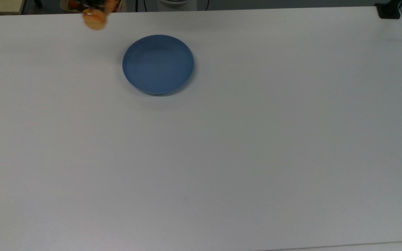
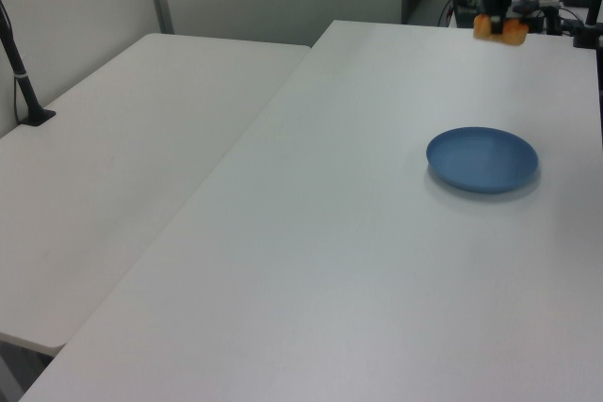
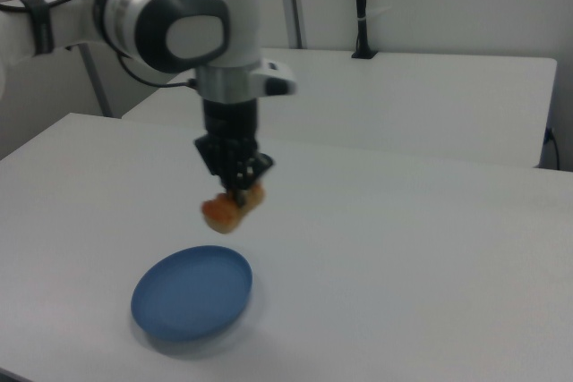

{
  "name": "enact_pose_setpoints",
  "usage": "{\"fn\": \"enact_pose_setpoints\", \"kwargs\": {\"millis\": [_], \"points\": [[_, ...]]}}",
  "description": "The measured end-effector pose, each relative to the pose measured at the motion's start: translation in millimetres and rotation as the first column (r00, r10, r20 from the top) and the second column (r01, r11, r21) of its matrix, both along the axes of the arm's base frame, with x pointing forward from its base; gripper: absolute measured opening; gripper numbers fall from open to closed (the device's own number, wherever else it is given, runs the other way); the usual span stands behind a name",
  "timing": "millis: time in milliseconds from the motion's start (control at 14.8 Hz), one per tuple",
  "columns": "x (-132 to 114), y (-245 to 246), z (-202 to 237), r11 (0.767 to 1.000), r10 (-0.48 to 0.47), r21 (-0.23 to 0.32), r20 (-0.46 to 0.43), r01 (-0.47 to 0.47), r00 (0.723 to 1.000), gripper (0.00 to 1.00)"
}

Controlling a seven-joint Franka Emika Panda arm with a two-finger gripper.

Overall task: Put the bread on the table
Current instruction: 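Lift the bread roll off the plate and carry it beside the plate, then lower the bread roll onto the bare table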

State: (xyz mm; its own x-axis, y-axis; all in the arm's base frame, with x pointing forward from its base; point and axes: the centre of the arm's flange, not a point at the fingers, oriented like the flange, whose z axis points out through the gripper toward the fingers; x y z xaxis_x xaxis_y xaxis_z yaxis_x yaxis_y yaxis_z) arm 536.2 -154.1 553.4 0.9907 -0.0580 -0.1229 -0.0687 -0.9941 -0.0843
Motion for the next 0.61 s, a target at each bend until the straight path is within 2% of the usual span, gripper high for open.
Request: {"fn": "enact_pose_setpoints", "kwargs": {"millis": [68, 271, 406, 610], "points": [[-5, -40, -1, 0.999, 0.041, -0.005, 0.037, -0.04, 0.998, 0.11], [-12, -107, -17, 0.992, 0.125, -0.046, 0.089, -0.121, 0.988, 0.13], [-5, -149, -51, 0.976, 0.2, -0.103, 0.095, -0.19, 0.975, 0.15], [12, -180, -103, 0.952, 0.266, -0.177, 0.078, -0.249, 0.961, 0.18]]}}
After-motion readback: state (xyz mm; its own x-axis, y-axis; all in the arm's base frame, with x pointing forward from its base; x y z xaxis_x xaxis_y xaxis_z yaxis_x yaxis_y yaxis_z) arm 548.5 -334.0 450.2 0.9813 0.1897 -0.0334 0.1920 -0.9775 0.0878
